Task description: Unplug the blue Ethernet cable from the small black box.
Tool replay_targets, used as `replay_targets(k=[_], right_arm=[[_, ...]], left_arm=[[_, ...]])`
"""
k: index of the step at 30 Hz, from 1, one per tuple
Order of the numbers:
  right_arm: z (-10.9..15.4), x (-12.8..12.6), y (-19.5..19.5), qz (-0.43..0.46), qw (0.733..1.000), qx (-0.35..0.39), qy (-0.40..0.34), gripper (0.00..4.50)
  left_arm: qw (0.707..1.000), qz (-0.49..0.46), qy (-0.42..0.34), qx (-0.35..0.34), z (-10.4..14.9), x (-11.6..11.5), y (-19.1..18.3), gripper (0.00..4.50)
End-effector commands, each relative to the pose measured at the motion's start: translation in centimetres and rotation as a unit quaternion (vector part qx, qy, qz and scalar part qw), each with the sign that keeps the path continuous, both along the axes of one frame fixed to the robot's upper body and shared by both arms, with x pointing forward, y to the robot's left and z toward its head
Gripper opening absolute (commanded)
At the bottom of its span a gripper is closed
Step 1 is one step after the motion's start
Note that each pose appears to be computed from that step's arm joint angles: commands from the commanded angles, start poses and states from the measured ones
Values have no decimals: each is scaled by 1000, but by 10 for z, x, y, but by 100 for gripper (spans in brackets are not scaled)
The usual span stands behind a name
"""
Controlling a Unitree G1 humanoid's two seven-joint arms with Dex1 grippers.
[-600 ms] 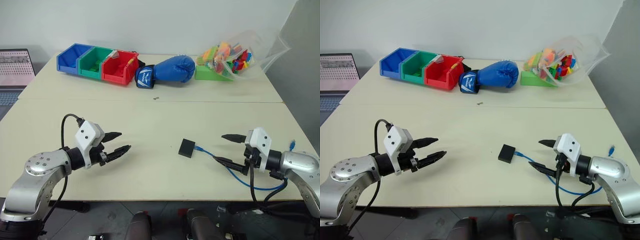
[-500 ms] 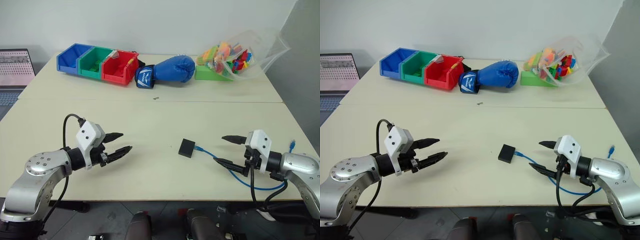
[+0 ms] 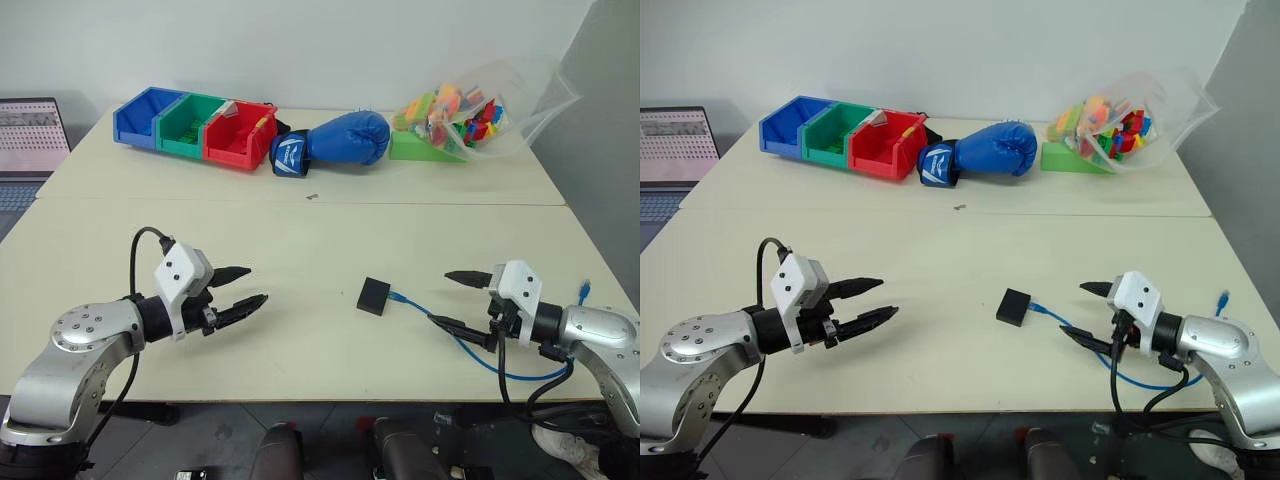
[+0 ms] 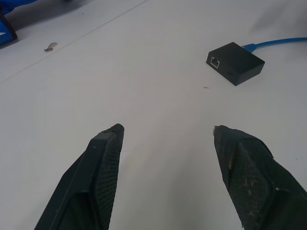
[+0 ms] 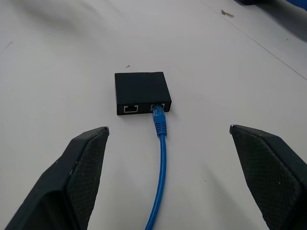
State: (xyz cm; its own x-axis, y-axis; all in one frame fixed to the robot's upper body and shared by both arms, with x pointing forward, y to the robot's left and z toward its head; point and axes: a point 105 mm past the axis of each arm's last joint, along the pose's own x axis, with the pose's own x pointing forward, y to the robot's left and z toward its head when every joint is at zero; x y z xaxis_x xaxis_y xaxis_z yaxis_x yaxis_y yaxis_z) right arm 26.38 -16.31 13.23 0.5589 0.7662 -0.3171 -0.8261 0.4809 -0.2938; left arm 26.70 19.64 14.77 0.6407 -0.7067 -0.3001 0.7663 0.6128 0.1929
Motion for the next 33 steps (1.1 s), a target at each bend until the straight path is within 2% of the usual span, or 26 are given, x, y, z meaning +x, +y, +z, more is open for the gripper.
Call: replay_targets(k=[1,9,17,20,27,28,29,30,33], right_arm=[[-5,8,11,-8,1000,-21,-9,428],[-29,23,33,-23,999,-27,13,428],[-43,40,41,-39,998,-30,36,428],[-45,43,43,-36,998,-29,46,382],[-48,46,44,-28,997,-44,56,206],[-48,46,43,-23,997,-52,53,171],[-49,46,43,-20,997,-58,51,160],[-48,47,42,-16,997,-65,47,124],[-43,47,42,-2,996,-80,25,55]], left_arm=[[998,-66,1,7,7,-12,-22,317],[983,-183,26,0,11,-32,-50,317],[976,-215,17,14,13,-32,-57,317],[976,-217,17,16,10,-33,-58,320],[977,-215,16,12,6,-32,-56,320],[977,-211,15,9,6,-31,-55,320],[978,-209,15,7,5,-30,-54,320],[979,-205,16,4,5,-29,-53,320],[982,-188,19,-12,5,-24,-50,320]])
